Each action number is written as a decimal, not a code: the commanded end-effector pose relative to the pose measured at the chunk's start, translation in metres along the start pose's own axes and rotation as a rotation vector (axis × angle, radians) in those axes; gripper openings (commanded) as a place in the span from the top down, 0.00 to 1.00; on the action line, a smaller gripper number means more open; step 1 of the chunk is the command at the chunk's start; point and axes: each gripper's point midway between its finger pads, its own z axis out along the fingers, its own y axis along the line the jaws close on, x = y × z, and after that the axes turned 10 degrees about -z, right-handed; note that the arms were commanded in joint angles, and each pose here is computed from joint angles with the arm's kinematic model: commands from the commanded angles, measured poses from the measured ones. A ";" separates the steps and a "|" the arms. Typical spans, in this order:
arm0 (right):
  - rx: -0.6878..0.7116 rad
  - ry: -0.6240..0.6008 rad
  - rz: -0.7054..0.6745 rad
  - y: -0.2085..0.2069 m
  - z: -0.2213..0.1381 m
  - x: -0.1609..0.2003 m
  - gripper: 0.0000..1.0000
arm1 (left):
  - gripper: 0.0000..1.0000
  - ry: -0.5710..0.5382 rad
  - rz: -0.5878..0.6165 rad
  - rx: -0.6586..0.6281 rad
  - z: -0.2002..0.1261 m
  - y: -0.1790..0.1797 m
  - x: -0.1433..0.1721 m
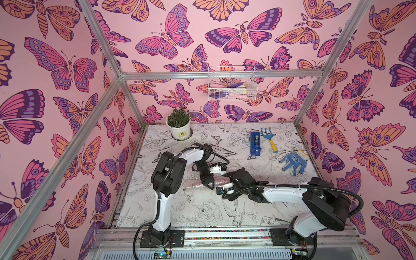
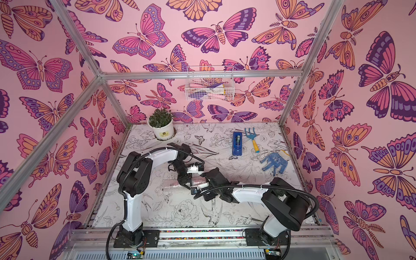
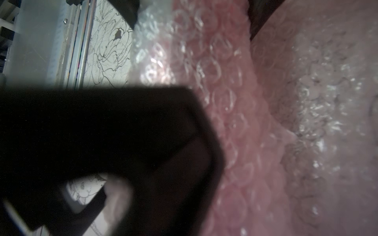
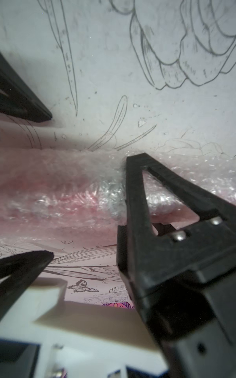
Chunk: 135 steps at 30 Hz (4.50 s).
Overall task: Wrap wine bottles in bubble wrap
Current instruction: Wrap the wine bottle in bubble wrap.
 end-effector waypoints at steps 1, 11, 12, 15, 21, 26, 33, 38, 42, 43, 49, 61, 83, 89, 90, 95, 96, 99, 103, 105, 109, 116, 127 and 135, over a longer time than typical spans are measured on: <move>-0.001 0.028 0.007 -0.013 0.010 0.001 0.06 | 0.70 0.087 -0.040 0.096 0.019 -0.011 0.021; -0.277 0.157 0.023 0.028 0.024 0.030 0.42 | 0.27 -0.048 -0.066 0.064 -0.011 0.006 0.006; -0.312 0.164 0.031 0.033 0.023 0.032 0.46 | 0.02 -0.067 -0.071 0.044 -0.015 0.009 0.004; -0.383 0.191 0.052 0.043 0.020 0.035 0.58 | 0.01 -0.146 -0.044 -0.035 -0.031 0.015 -0.004; -0.454 0.196 0.091 0.053 0.012 0.035 0.80 | 0.00 -0.358 0.005 -0.247 -0.086 0.018 -0.020; -0.523 0.150 0.197 0.046 -0.003 0.027 0.87 | 0.01 -0.579 -0.005 -0.553 -0.143 0.022 -0.021; -0.763 0.083 0.502 0.034 -0.030 0.013 0.87 | 0.00 -0.650 0.124 -0.792 -0.160 -0.021 0.003; -0.869 0.111 0.632 0.030 -0.031 0.016 0.88 | 0.00 -0.529 0.329 -0.888 -0.114 -0.044 0.015; -0.938 0.125 0.717 0.025 -0.027 0.018 0.88 | 0.00 -0.507 0.438 -0.924 -0.083 -0.050 0.008; -0.944 0.124 0.733 0.023 -0.025 0.019 0.88 | 0.00 -0.505 0.464 -0.937 -0.078 -0.050 0.004; -0.929 0.039 0.783 0.003 -0.021 0.014 0.84 | 0.00 -0.456 0.568 -0.954 -0.061 -0.038 -0.023; -0.876 0.021 0.804 -0.003 -0.015 0.017 0.55 | 0.10 -0.392 0.608 -0.880 -0.012 -0.007 -0.044; 0.101 0.005 0.661 -0.098 -0.094 0.068 0.01 | 0.66 -0.184 0.286 -0.510 0.001 -0.015 0.007; 0.122 -0.003 0.262 -0.046 -0.094 0.029 0.01 | 0.71 -0.142 0.121 -0.295 -0.010 -0.021 0.018; 0.136 -0.001 0.215 -0.042 -0.091 0.024 0.01 | 0.71 -0.130 0.104 -0.262 -0.010 -0.022 0.018; 0.155 -0.043 0.113 -0.036 -0.064 0.004 0.01 | 0.70 -0.029 0.016 -0.074 -0.007 -0.030 0.017; 0.160 -0.046 0.094 -0.036 -0.059 0.002 0.01 | 0.70 -0.015 0.006 -0.054 -0.006 -0.029 0.017; 0.165 -0.058 0.048 -0.040 -0.042 -0.002 0.01 | 0.70 0.011 -0.006 -0.020 -0.002 -0.026 0.014; 0.111 -0.049 0.006 -0.036 -0.023 -0.003 0.01 | 0.69 0.003 0.003 0.005 0.000 -0.024 0.008; 0.087 -0.027 0.008 -0.034 -0.016 0.000 0.01 | 0.68 -0.002 0.006 0.021 0.001 -0.023 0.005; 0.007 0.038 -0.004 -0.021 0.001 0.012 0.01 | 0.64 0.012 0.004 0.045 0.004 -0.021 0.003; -0.188 0.090 0.011 0.015 0.009 0.023 0.29 | 0.49 -0.028 0.019 0.006 -0.006 -0.008 -0.007; -0.328 0.133 0.060 0.033 0.005 0.031 0.87 | 0.01 -0.405 0.014 -0.353 -0.088 0.021 -0.036; -0.408 0.152 0.126 0.037 0.006 0.036 0.91 | 0.01 -0.540 0.094 -0.535 -0.115 -0.005 -0.016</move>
